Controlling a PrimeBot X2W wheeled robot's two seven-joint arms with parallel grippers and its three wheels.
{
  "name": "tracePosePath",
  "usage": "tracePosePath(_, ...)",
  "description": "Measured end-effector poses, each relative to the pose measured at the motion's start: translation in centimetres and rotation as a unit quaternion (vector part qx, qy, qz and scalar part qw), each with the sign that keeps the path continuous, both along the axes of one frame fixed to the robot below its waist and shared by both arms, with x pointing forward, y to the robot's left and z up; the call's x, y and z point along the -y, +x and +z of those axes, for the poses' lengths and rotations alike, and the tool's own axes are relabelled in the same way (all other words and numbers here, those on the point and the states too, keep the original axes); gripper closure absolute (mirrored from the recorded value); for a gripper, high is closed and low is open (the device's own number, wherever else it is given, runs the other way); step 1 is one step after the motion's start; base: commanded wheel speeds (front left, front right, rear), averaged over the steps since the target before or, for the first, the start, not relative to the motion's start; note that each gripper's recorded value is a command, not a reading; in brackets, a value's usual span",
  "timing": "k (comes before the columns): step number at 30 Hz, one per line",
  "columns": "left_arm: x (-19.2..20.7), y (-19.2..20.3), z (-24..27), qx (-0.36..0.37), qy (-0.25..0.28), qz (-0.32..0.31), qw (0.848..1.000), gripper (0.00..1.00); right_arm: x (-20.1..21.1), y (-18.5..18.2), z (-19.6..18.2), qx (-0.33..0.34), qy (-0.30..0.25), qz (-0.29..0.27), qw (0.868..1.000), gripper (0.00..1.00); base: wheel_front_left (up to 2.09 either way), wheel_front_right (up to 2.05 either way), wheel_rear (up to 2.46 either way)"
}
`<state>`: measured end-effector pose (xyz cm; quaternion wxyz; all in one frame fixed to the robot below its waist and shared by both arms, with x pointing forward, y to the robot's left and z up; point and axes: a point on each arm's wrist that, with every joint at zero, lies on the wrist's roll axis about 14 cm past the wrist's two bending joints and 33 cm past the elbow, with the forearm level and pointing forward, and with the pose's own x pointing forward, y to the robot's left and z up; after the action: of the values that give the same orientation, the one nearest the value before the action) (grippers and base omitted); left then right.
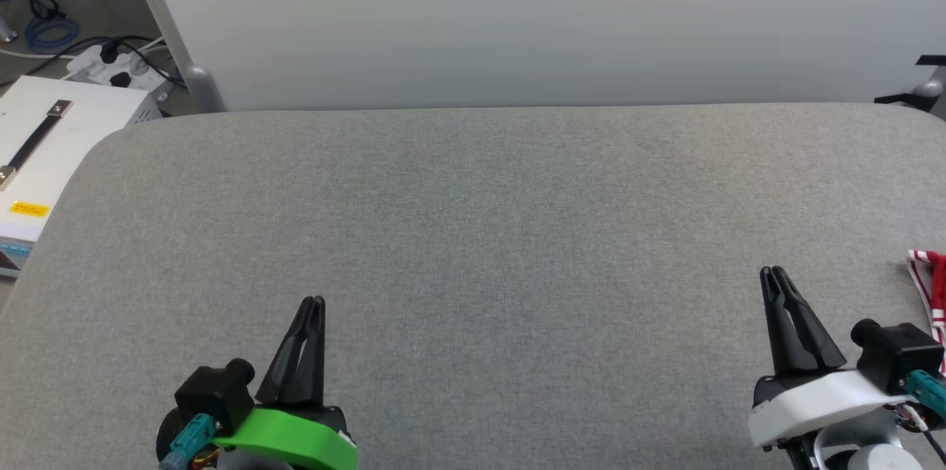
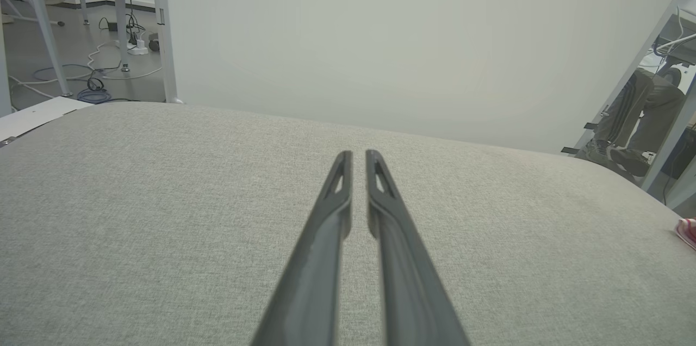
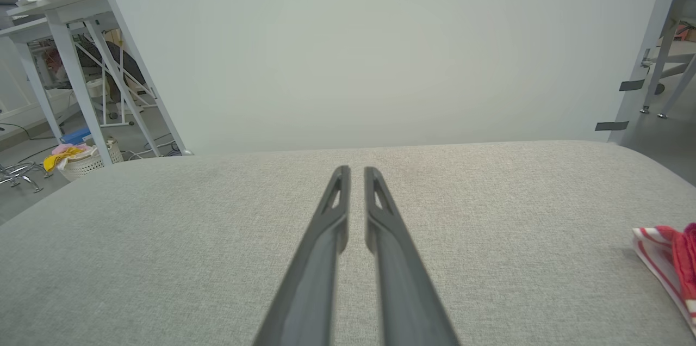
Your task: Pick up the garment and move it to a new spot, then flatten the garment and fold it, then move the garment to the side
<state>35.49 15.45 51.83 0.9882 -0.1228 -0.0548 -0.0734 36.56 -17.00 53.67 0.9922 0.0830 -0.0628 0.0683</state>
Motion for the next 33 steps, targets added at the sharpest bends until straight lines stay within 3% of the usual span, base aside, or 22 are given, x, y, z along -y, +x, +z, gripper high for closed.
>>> tracePosePath(33, -0.38, 0.27, -0.23, -0.018, 0.039, 0.010, 0.999, 1.00, -0.37, 0.08, -0.50, -0.018, -0.025, 0.002, 1.000, 1.00, 0.00, 0.00, 0.00)
